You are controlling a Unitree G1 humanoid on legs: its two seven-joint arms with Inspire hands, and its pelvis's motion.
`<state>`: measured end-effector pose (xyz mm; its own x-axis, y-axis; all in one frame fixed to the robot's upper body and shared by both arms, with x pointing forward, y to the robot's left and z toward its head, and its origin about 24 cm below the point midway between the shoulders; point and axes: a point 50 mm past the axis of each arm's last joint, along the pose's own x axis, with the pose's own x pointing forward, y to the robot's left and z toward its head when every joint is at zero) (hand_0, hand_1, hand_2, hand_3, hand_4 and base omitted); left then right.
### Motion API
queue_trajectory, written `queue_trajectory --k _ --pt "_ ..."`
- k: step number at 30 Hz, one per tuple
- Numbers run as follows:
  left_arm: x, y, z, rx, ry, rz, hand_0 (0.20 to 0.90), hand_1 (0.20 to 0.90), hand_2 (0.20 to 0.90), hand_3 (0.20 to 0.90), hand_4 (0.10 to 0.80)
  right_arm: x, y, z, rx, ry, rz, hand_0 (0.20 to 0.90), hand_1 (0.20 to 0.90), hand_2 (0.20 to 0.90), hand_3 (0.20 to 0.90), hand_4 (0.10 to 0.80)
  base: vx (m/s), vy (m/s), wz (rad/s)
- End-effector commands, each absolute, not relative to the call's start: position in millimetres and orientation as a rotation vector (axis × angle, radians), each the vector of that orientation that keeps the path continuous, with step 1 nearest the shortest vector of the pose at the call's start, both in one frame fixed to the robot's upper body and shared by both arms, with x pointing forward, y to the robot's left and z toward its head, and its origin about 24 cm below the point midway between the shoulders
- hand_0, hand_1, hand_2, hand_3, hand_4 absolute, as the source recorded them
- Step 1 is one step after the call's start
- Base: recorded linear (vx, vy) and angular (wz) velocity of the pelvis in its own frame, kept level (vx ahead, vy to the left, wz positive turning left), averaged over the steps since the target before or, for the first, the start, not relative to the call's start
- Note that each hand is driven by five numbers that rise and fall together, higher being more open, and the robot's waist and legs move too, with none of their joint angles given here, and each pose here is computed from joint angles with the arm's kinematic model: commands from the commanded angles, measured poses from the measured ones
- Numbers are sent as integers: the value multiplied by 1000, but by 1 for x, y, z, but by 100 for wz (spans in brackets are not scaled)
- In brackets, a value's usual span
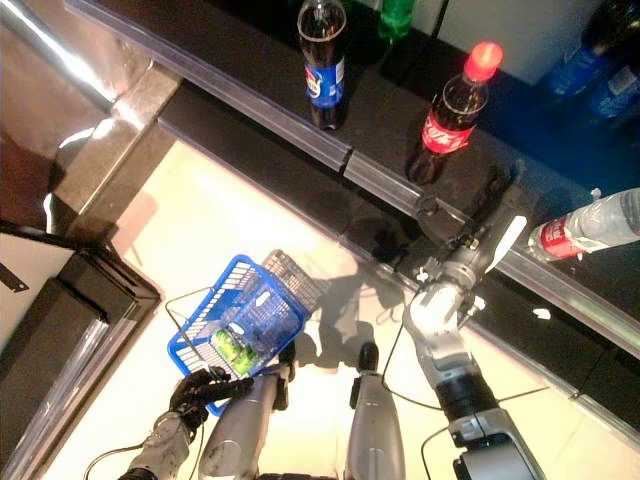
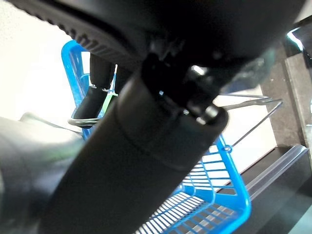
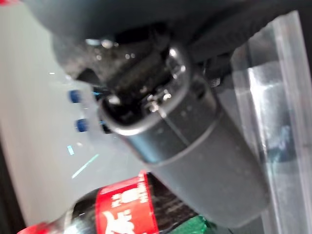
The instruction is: Pick up the drink and place into the basket.
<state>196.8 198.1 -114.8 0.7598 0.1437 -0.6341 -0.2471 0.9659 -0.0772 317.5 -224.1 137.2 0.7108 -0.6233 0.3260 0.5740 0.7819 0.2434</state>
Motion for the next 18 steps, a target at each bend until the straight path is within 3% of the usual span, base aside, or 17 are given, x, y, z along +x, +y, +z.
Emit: queue_trajectory --k 1,10,18 --pt "184 202 -115 -136 653 193 300 300 300 200 100 322 -220 215 221 -730 -551 900 900 900 900 800 -24 -35 0" --pt "193 205 -110 -136 639 189 300 300 300 200 100 335 -222 252 155 -787 -471 900 900 900 900 800 0 -1 0" --pt "197 205 -107 -134 633 188 300 300 300 200 100 339 -235 275 110 -819 -564 900 900 900 900 800 7 0 3"
